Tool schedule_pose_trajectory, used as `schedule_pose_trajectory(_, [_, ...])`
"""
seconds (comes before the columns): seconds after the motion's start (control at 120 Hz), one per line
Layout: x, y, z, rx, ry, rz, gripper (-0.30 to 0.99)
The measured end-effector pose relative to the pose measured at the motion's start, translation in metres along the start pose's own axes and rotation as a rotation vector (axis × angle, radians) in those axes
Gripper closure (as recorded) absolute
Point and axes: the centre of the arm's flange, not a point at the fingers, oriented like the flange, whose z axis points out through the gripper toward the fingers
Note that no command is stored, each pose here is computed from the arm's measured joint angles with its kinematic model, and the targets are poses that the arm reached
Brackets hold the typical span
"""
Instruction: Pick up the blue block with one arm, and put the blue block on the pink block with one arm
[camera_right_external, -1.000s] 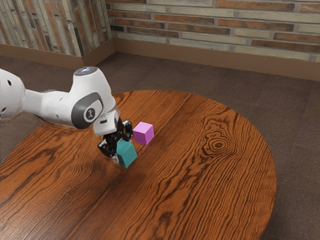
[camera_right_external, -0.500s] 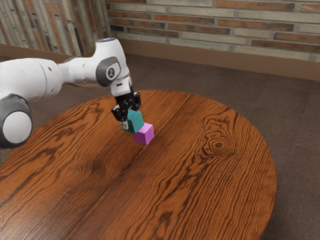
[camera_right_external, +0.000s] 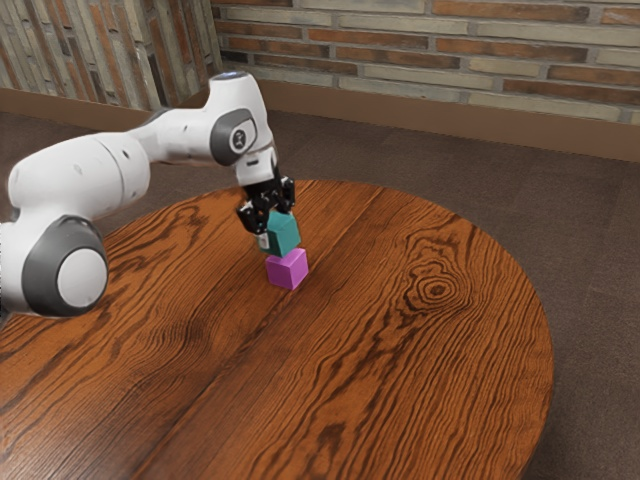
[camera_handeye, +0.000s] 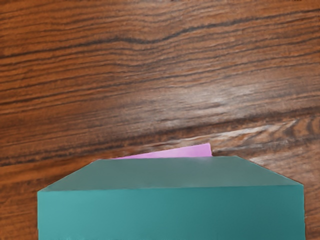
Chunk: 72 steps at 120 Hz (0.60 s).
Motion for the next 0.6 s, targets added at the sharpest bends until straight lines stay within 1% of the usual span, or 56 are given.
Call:
schedule_pose_trajectory(0.033, [0.0,0.0,0.002,-0.004,0.001,0.003,0.37])
schedule_pose_trajectory(0.092, [0.0,0.0,0.006,-0.012,0.003,0.008,0.28])
schedule_pose_trajectory(0.25, [0.0,0.001,0.01,-0.024,0.005,0.019,0.15])
schedule_pose_trajectory(0.442, [0.001,0.002,0.005,-0.022,0.007,0.029,0.06])
schedule_pose_trajectory(0.542, [0.007,0.005,-0.032,0.011,-0.003,0.037,0.04])
schedule_pose_trajectory(0.6, [0.021,0.021,-0.073,0.023,-0.012,0.048,0.03])
